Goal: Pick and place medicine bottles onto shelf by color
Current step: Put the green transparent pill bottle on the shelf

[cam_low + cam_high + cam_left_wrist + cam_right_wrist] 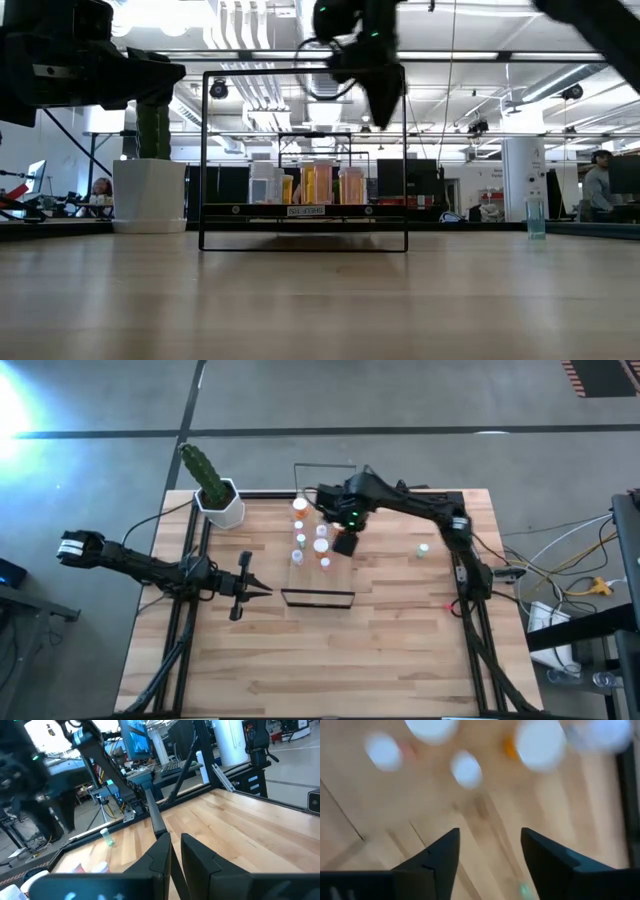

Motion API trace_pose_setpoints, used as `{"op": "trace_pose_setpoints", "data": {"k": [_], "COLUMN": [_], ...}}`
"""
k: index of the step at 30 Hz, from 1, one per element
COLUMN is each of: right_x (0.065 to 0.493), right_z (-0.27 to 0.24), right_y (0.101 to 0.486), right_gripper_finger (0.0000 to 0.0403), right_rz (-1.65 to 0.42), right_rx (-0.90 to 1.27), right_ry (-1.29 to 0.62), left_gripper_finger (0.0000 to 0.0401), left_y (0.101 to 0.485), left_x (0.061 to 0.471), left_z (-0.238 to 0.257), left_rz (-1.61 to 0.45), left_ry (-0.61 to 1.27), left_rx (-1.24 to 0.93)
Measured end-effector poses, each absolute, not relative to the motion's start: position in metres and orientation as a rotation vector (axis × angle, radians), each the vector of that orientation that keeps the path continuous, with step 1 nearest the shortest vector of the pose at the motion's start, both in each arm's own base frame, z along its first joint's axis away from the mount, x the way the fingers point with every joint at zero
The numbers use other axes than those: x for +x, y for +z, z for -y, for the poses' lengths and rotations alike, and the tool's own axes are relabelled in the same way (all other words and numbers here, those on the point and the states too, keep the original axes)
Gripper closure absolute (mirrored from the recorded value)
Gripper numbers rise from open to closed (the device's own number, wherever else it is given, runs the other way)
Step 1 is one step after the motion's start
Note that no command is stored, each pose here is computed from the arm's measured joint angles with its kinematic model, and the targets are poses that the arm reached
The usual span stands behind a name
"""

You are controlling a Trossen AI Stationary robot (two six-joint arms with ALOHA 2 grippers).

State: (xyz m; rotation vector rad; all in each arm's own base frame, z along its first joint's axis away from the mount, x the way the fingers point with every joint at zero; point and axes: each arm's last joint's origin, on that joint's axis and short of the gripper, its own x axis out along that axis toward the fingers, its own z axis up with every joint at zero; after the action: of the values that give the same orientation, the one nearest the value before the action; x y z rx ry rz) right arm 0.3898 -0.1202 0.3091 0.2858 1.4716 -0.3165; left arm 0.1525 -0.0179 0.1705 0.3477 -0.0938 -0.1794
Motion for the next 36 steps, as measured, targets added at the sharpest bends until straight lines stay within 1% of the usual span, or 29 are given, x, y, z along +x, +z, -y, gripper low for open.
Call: {"op": "trace_pose_setpoints", "data": {"k": [2,5,12,14,15,20,22,26,29,32,36], "right_x": [0.371,0.343,0.275,0.256,0.248,0.213,0.204,0.191,0.178,0.171,0.171], "right_z": [0.114,0.108,0.088,0.083,0.081,0.075,0.073,0.067,0.064,0.064,0.065], "right_y": [0.313,0.308,0.279,0.271,0.268,0.258,0.252,0.25,0.249,0.247,0.24], "right_gripper_finger": [0.0217,0.0255,0.0357,0.0382,0.0387,0.039,0.039,0.039,0.0386,0.0362,0.0306], "right_rz": [-1.499,-1.498,-1.33,-1.261,-1.224,-0.976,-0.902,-0.906,-0.956,-0.982,-1.044], "right_rx": [0.264,0.257,0.314,0.33,0.327,0.305,0.332,0.386,0.401,0.431,0.466], "right_ry": [-0.377,-0.473,-0.541,-0.591,-0.618,-0.786,-0.819,-0.758,-0.836,-0.933,-0.982], "left_gripper_finger": [0.0377,0.0377,0.0377,0.0377,0.0377,0.0377,0.0377,0.0377,0.0377,0.0377,0.0377], "left_y": [0.17,0.17,0.17,0.17,0.17,0.17,0.17,0.17,0.17,0.17,0.169], "left_x": [0.153,0.153,0.153,0.153,0.153,0.153,0.153,0.153,0.153,0.153,0.153], "left_z": [0.018,0.018,0.018,0.018,0.018,0.018,0.018,0.018,0.018,0.018,0.018], "left_rz": [0.093,0.091,0.091,0.091,0.091,0.091,0.091,0.091,0.091,0.089,0.081], "left_ry": [-0.18,-0.18,-0.18,-0.18,-0.18,-0.18,-0.18,-0.18,-0.18,-0.18,-0.182], "left_rx": [0.347,0.347,0.346,0.346,0.346,0.346,0.344,0.344,0.344,0.344,0.344]}}
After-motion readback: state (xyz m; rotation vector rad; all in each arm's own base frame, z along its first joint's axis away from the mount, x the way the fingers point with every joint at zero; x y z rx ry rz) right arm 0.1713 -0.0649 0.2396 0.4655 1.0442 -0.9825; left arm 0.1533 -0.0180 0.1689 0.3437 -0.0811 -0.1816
